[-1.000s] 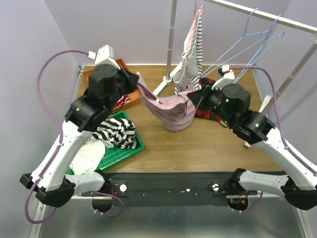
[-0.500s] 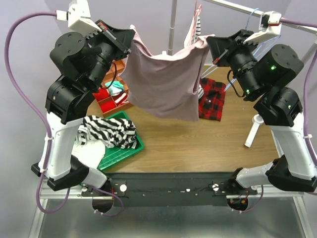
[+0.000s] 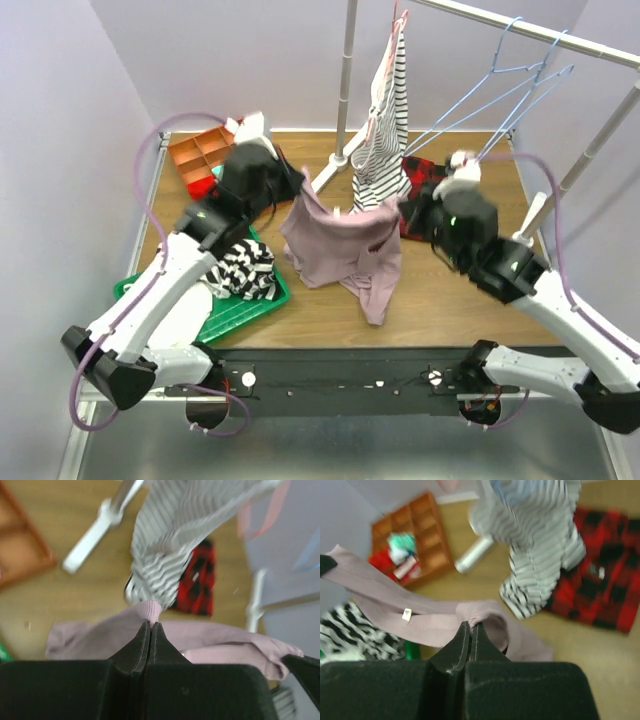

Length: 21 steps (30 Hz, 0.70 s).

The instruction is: Place the tank top on the hanger

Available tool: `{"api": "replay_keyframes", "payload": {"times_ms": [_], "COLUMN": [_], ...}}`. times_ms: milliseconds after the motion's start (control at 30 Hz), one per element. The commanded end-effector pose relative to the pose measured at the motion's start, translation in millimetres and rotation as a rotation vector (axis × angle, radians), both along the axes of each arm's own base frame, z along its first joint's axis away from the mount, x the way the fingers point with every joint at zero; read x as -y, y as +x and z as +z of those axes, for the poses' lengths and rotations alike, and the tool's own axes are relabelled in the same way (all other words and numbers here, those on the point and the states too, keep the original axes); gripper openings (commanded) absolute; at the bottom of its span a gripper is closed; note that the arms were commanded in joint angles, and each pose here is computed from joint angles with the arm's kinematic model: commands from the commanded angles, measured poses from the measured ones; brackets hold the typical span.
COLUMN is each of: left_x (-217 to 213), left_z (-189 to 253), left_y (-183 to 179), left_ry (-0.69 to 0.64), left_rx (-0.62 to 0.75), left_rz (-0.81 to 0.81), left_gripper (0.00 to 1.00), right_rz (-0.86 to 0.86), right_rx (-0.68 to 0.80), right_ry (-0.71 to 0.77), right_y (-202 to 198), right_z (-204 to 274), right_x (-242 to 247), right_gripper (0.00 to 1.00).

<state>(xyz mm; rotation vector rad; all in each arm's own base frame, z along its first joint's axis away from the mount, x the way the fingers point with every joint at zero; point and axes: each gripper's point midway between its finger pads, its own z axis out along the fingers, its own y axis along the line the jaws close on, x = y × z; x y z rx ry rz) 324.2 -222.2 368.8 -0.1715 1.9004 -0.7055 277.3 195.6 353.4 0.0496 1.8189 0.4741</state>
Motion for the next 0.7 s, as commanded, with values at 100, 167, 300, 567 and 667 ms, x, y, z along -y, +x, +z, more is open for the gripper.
{"api": "replay_keyframes", "payload": {"times_ms": [100, 167, 300, 567, 667], "left_x": [32, 34, 40, 78, 103], "left_z": [-171, -173, -125, 0, 37], "left_y": [-29, -31, -32, -22, -11], "left_ry": [0.025, 0.036, 0.094, 0.182, 0.217], "left_rx": [-0.237, -0.226, -0.101, 0.184, 0.308], "left_rz": [-0.157, -0.182, -0.246, -0.357, -0.404], "left_gripper": [0.0, 0.07, 0.51, 0.59, 0.58], "right_rz": [-0.082, -0.096, -0.148, -0.175, -0.184], "right_rx": [-0.354, -0.384, -0.381, -0.369, -0.381], "right_ry": [0.02, 0.012, -0.002, 0.015, 0.001], "right_y": [-52, -57, -60, -57, -56], "right_z": [-189, -205, -206, -213, -218], "right_x": [30, 35, 49, 51, 51], "right_gripper": [0.46, 0.68, 0.83, 0.88, 0.88]}}
